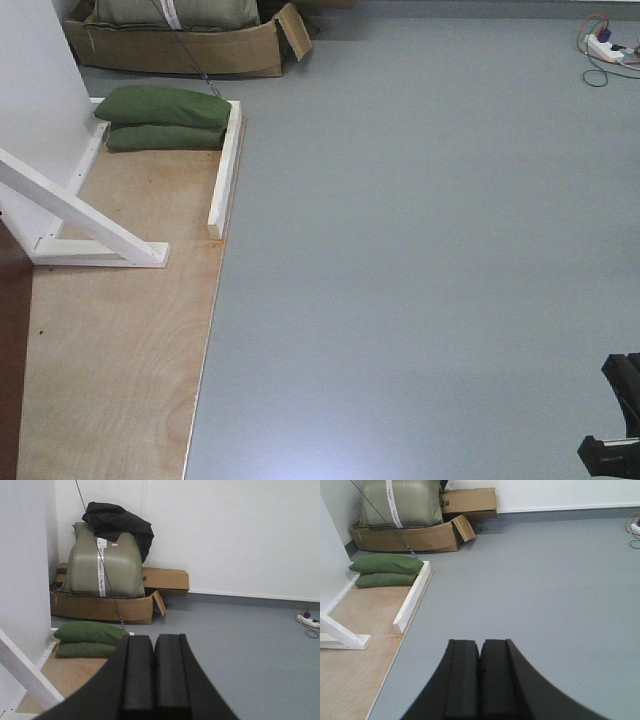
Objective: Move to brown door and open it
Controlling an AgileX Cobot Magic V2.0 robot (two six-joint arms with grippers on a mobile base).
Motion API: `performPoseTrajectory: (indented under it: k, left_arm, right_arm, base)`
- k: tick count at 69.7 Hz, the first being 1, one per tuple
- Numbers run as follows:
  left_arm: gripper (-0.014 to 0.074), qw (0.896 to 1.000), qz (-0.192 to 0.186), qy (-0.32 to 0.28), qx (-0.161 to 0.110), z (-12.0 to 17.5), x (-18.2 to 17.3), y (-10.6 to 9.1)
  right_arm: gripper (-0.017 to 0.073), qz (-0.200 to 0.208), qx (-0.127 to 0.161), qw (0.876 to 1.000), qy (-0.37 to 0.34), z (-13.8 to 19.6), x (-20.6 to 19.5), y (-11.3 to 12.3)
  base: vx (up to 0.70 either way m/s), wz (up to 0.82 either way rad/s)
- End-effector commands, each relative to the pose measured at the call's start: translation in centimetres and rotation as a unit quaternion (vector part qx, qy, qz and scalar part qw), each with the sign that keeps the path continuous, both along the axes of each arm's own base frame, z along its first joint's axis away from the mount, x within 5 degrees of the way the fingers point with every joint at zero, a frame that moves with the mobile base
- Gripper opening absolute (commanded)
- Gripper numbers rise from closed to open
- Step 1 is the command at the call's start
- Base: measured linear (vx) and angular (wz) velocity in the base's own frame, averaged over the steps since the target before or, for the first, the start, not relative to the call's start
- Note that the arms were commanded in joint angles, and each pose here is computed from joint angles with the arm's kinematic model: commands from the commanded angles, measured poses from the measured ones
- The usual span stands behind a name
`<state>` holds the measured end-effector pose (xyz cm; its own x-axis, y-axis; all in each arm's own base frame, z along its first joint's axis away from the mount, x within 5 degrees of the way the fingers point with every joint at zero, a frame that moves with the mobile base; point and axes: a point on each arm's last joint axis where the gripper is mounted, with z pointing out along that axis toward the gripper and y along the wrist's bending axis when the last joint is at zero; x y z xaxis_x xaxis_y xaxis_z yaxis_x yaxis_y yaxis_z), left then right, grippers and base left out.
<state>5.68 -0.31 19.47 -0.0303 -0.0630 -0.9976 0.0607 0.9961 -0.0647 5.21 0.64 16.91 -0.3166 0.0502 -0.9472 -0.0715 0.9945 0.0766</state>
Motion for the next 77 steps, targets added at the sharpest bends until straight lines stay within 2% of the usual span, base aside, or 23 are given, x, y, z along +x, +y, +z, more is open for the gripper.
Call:
performPoseTrajectory:
  k: [1, 66, 73, 77]
  left_arm:
    - [0.0017, 0.999, -0.006, -0.042, -0.007, 0.3, -0.1, -0.1]
    - [0.0017, 0.999, -0.006, -0.042, -0.007, 0.3, -0.1, -0.1]
    - [0.0017, 0.998, -0.009, -0.058, -0.008, 1.1, 0.1, -0.2]
    - [0.0017, 0.997, -0.011, -0.074, -0.009, 2.7, 0.4, -0.2]
  right_arm:
    - [0.0000, -0.001, -0.005, 0.999, -0.047, 0.7, 0.1, -0.1]
    - [0.0000, -0.001, -0.005, 0.999, -0.048, 0.7, 0.1, -0.1]
    - [0.0000, -0.001, -0.005, 0.999, -0.048, 0.7, 0.1, -0.1]
    - [0.0000, -0.001, -0.005, 0.999, -0.048, 0.7, 0.1, -0.1]
  base:
    - [0.14, 0.03]
    - [0.03, 0.01]
    - [0.00, 0.00]
    - [0.00, 0.00]
